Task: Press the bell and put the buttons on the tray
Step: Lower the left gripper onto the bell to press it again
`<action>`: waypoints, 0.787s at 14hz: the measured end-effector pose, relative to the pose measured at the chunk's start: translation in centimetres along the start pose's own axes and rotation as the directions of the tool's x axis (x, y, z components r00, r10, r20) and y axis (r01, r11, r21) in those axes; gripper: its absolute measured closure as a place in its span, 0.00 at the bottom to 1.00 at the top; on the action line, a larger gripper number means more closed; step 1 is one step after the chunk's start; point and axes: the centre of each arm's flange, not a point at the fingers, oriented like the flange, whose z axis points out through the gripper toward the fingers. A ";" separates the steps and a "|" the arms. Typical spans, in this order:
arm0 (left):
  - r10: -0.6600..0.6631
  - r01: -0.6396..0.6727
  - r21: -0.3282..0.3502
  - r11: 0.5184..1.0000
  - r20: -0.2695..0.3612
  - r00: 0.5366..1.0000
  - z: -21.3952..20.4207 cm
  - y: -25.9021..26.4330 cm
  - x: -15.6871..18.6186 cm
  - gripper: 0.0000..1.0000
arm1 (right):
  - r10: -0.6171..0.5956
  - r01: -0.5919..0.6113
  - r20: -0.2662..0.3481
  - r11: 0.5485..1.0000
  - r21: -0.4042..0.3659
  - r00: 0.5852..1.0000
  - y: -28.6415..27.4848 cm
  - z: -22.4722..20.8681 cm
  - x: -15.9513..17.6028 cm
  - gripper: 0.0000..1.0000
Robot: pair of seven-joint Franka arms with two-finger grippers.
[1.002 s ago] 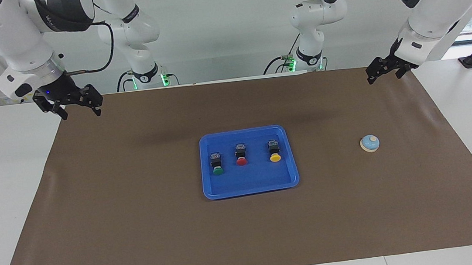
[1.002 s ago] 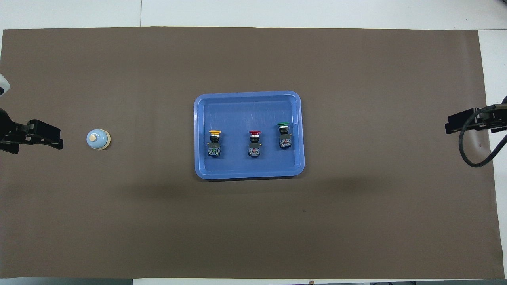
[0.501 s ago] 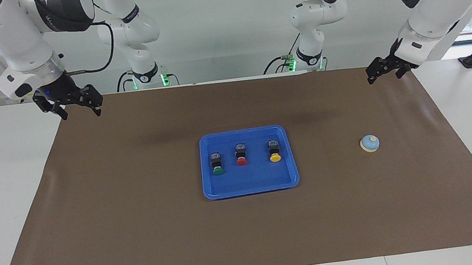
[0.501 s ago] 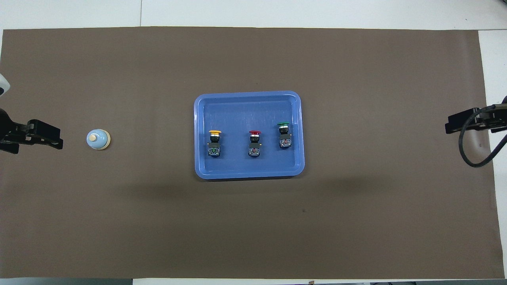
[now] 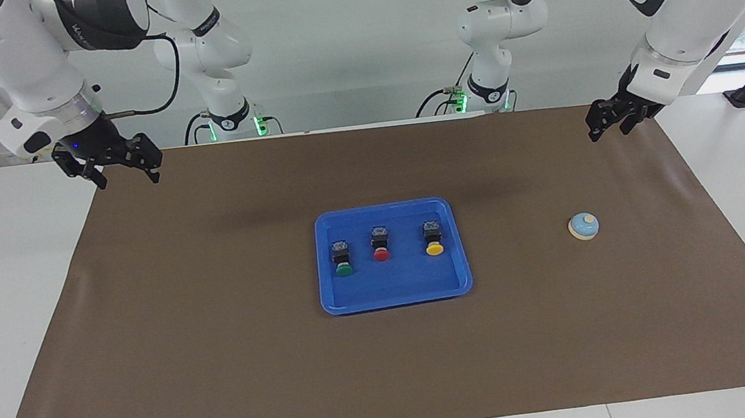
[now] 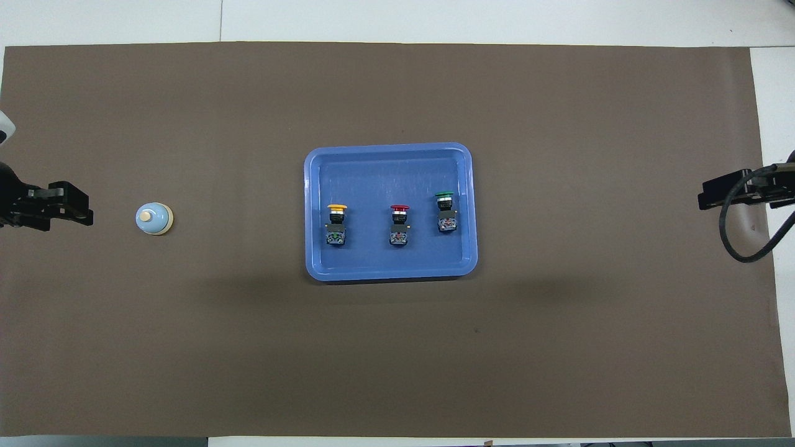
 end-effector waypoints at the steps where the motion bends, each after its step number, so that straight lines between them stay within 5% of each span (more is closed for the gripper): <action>1: -0.017 0.017 -0.002 1.000 -0.010 1.000 0.7 -0.8 0.1 0.58 | 0.000 0.000 0.000 1.000 0.000 1.000 0.0 0.0 0.0 0.00; 4: -0.049 0.048 -0.007 0.999 -0.044 0.998 3.9 -2.5 -0.1 0.94 | 0.000 0.000 0.000 1.000 0.000 1.000 0.0 0.0 0.0 0.00; 5: -0.049 0.048 -0.007 0.999 -0.046 0.998 5.5 -2.5 -0.2 0.99 | 0.000 0.000 0.000 1.000 0.000 1.000 0.0 0.0 0.0 0.00; 11: -0.046 0.045 -0.012 0.999 -0.071 0.996 13.6 -2.3 1.9 0.99 | 0.000 0.000 0.000 1.000 0.000 1.000 0.0 0.0 0.0 0.00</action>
